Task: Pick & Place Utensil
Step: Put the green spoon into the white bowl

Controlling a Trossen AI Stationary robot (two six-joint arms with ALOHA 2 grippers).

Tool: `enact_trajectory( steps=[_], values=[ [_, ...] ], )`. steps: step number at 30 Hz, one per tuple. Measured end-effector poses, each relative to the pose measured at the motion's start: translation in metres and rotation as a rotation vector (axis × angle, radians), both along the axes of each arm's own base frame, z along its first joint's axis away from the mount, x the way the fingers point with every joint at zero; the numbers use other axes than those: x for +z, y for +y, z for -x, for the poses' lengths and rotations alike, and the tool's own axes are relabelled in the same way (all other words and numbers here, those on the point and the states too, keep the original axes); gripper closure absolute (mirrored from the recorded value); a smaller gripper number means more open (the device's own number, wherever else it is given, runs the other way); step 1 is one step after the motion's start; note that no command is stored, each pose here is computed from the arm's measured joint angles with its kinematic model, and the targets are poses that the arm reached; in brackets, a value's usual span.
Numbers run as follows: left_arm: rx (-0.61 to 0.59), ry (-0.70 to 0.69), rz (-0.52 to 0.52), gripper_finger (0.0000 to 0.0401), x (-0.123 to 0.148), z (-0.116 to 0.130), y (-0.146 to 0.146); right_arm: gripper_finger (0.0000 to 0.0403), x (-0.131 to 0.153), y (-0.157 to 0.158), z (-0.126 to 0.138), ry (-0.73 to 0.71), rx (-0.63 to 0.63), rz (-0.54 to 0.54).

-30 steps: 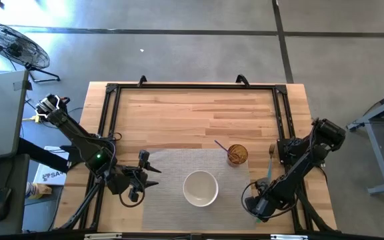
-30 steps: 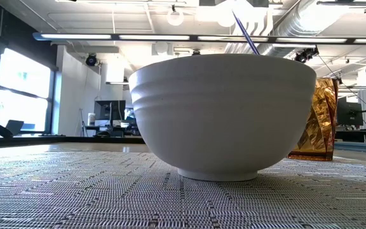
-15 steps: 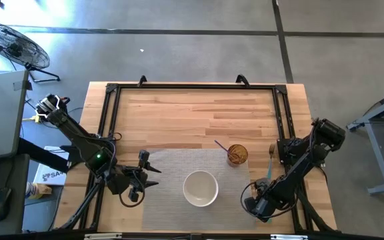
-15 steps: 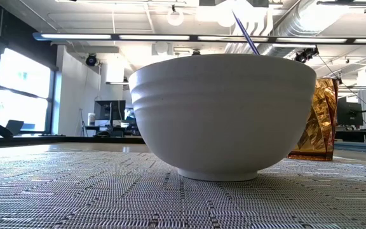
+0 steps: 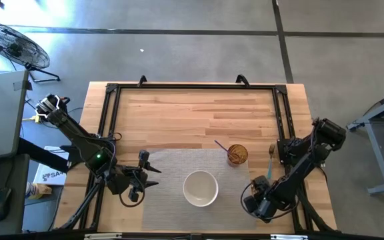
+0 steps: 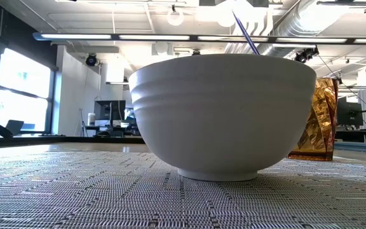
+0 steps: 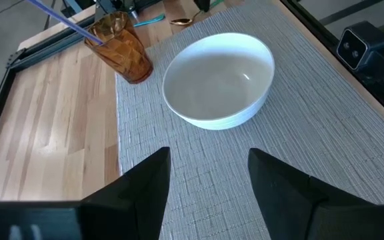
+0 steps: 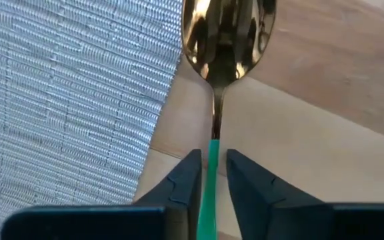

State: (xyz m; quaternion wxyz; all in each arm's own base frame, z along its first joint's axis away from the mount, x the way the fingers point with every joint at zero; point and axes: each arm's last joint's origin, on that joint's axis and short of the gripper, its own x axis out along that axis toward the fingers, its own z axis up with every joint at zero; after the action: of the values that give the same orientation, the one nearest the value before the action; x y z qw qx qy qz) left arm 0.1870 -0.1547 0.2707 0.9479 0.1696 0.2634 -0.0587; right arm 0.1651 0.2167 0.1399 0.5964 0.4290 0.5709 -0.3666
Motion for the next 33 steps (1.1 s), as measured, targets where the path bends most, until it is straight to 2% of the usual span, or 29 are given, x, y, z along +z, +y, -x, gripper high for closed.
enact_trajectory(
  steps=[5,9,14,19,23,26,28,33],
  values=[
    [0.009,0.005,0.011,0.0204,0.000,0.000,0.000,0.0315,-0.003,0.000,0.001,-0.028,0.031,0.061],
    [0.012,0.010,0.011,0.0204,-0.001,0.001,0.001,0.0315,-0.010,0.001,0.001,-0.018,0.047,0.098],
    [0.024,0.018,0.022,0.0204,-0.002,0.001,0.001,0.0341,-0.013,0.002,0.004,-0.032,0.076,0.146],
    [0.027,0.019,0.029,0.0204,-0.002,0.001,0.001,0.0390,-0.014,0.001,0.004,-0.024,0.078,0.150],
    [0.033,0.019,0.037,0.0204,-0.002,0.001,0.001,0.0389,-0.013,0.001,0.004,-0.012,0.084,0.164],
    [0.038,0.022,0.041,0.0204,-0.002,0.001,0.001,0.0385,-0.002,0.005,0.001,0.014,0.109,0.205],
    [0.038,0.026,0.037,0.0204,-0.002,0.002,0.001,0.0392,0.011,0.004,0.001,0.060,0.121,0.277],
    [0.041,0.035,0.032,0.0204,-0.003,0.002,0.002,0.0395,0.052,0.016,-0.009,0.059,0.137,0.280]
  ],
)
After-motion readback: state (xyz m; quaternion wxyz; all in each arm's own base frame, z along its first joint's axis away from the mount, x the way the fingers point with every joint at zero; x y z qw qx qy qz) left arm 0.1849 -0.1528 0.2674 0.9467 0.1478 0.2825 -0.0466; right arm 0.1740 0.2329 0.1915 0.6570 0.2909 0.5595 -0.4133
